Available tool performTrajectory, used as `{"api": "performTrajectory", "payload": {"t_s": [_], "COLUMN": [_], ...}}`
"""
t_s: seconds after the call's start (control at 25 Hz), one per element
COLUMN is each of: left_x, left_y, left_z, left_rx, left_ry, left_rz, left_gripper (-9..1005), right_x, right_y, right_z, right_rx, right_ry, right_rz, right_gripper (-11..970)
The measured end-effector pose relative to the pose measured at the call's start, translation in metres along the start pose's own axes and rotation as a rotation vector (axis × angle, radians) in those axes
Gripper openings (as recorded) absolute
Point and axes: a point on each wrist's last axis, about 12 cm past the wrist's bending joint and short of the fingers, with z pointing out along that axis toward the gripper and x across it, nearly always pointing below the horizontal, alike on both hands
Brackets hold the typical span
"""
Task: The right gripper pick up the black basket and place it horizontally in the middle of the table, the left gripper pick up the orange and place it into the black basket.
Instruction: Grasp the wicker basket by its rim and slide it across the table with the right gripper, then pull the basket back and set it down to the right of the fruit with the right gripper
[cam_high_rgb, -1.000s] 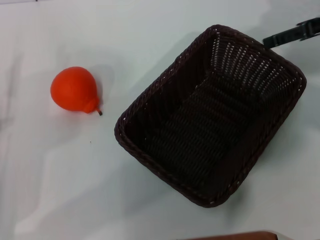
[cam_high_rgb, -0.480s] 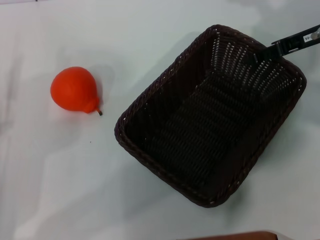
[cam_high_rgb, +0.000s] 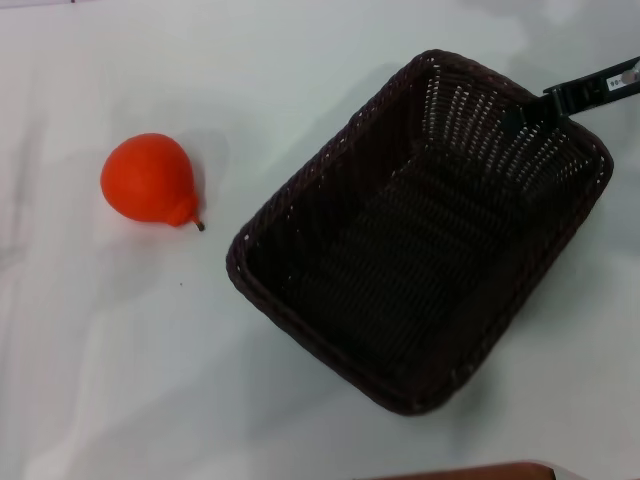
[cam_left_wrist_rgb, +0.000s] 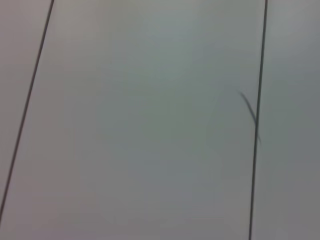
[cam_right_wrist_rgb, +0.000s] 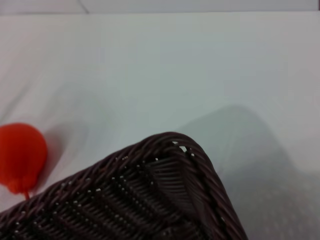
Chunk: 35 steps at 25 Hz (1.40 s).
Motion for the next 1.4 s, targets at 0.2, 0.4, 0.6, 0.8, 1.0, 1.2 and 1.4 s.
{"api": "performTrajectory", "payload": {"t_s": [0.2,0.4,0.6,0.8,1.0,1.2,1.4], "left_x": [-0.005,-0.008,-0.01,-0.01,-0.009,-0.008,-0.007], "left_y": [0.009,0.013,0.012,0.008,0.006,-0.001,-0.004], "left_z": [-0.002,-0.001,0.004,0.006,0.007,0.008,0.008], "left_rx": [-0.02,-0.025,-0.004,0.025,0.041,0.086,0.098], "left_ry": [-0.02,-0.039,-0.048,-0.047,-0.047,-0.042,-0.041], "left_rz": [0.023,0.038,0.044,0.044,0.039,0.031,0.026], "left_gripper": [900,900,900,900,900,899,899], "right_x": [-0.002,-0.016,-0.036,-0.055,-0.059,-0.055,-0.046], "right_y": [0.0,0.003,0.007,0.013,0.015,0.015,0.008], "right_z": [-0.001,-0.005,-0.011,-0.018,-0.008,0.006,0.014], "right_rx": [0.011,0.006,-0.031,0.049,0.038,0.023,0.039], "right_ry": [0.048,0.129,0.228,0.359,0.364,0.348,0.316], "right_rz": [0.153,0.35,0.502,0.635,0.685,0.687,0.655], "right_gripper": [277,219,208,207,205,203,202]}}
